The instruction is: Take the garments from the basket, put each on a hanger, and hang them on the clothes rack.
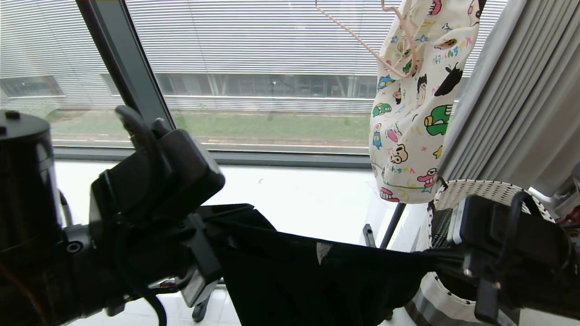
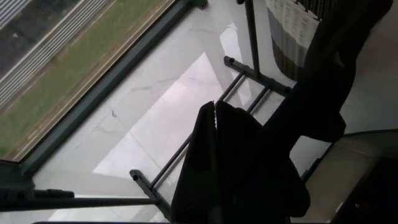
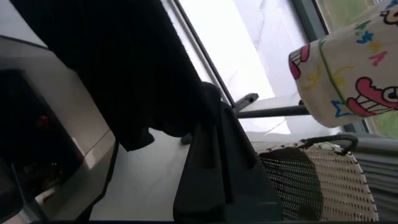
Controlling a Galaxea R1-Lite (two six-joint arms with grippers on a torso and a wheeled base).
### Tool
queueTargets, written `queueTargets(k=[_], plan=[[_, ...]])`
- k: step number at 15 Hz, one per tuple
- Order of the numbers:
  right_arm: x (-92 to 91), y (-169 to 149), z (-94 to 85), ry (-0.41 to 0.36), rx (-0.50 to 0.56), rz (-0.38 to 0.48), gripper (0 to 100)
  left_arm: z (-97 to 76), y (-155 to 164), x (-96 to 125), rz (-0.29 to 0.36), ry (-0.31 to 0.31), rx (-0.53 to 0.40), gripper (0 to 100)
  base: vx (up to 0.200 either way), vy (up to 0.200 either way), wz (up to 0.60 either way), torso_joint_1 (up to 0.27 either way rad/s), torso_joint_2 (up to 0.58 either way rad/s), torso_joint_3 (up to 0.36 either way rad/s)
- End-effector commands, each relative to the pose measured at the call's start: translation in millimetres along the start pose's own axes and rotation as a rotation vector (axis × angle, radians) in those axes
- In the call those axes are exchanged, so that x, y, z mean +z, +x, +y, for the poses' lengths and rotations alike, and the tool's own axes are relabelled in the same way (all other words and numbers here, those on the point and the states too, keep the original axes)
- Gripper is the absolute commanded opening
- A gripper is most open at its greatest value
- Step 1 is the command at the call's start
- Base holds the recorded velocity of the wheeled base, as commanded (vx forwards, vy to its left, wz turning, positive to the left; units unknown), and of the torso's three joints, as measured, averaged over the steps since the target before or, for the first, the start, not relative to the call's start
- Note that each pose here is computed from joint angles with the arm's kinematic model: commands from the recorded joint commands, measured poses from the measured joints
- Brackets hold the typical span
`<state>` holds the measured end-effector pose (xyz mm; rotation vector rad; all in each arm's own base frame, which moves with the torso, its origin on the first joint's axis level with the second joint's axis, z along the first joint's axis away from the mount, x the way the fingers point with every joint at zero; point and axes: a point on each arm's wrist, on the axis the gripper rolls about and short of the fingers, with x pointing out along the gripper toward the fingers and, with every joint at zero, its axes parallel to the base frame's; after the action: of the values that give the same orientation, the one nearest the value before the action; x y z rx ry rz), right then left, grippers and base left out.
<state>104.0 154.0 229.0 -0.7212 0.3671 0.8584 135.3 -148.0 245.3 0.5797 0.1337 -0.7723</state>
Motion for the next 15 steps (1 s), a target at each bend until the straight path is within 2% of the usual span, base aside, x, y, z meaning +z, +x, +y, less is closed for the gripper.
queueTargets(k=[1,3,5,6,7,8,9,10,11,12,14,15], plan=[[-9.7,-14,19.4,-0.061,0.076,-0.033,0,-8.3,31,12,0.018,0.015,-0.051,0,0.0,0.0,0.0,0.0,0.0,0.0],[-9.4,-15,26.4,-0.086,0.107,-0.042,0,-7.4,40,18,0.014,0.007,-0.051,0,0.0,0.0,0.0,0.0,0.0,0.0],[-9.4,-15,26.3,-0.085,0.107,-0.043,0,-6.5,40,20,0.01,-0.008,-0.047,0,0.0,0.0,0.0,0.0,0.0,0.0],[-9.4,-15,26.5,-0.086,0.108,-0.044,0,-6.7,41,19,0.012,-0.04,-0.047,0,0.0,0.0,0.0,0.0,0.0,0.0],[-9.3,-15,26.2,-0.085,0.106,-0.045,0,-9.2,40,20,0.013,-0.128,-0.054,0,0.0,0.0,0.0,0.0,0.0,0.0],[-8.7,-15,24.9,-0.079,0.1,-0.046,0,-11.1,39,21,0.011,-0.176,-0.06,0,0.0,0.0,0.0,0.0,0.0,0.0],[-5.5,-14,9.0,-0.019,0.026,-0.051,0,-13.9,37,20,0.026,-0.323,-0.045,0,0.0,0.0,0.0,0.0,0.0,0.0],[-1.2,-14,0.1,0.01,-0.013,-0.064,0,-16.0,37,17,0.043,-0.354,-0.024,0,0.0,0.0,0.0,0.0,0.0,0.0],[11.1,-12,-18.2,0.059,-0.088,-0.095,0,-25.0,37,6,0.094,-0.368,0.007,0,0.0,0.0,0.0,0.0,0.0,0.0],[22.4,-11,-29.1,0.08,-0.121,-0.114,0,-37.0,37,-7,0.152,-0.34,0.014,0,0.0,0.0,0.0,0.0,0.0,0.0],[44.1,-7,-42.1,0.098,-0.151,-0.153,0,-58.3,39,-37,0.278,-0.295,0.027,0,0.0,0.0,0.0,0.0,0.0,0.0],[52.1,-6,-45.7,0.101,-0.16,-0.169,0,-65.1,37,-40,0.288,-0.305,0.014,0,0.0,0.0,0.0,0.0,0.0,0.0]])
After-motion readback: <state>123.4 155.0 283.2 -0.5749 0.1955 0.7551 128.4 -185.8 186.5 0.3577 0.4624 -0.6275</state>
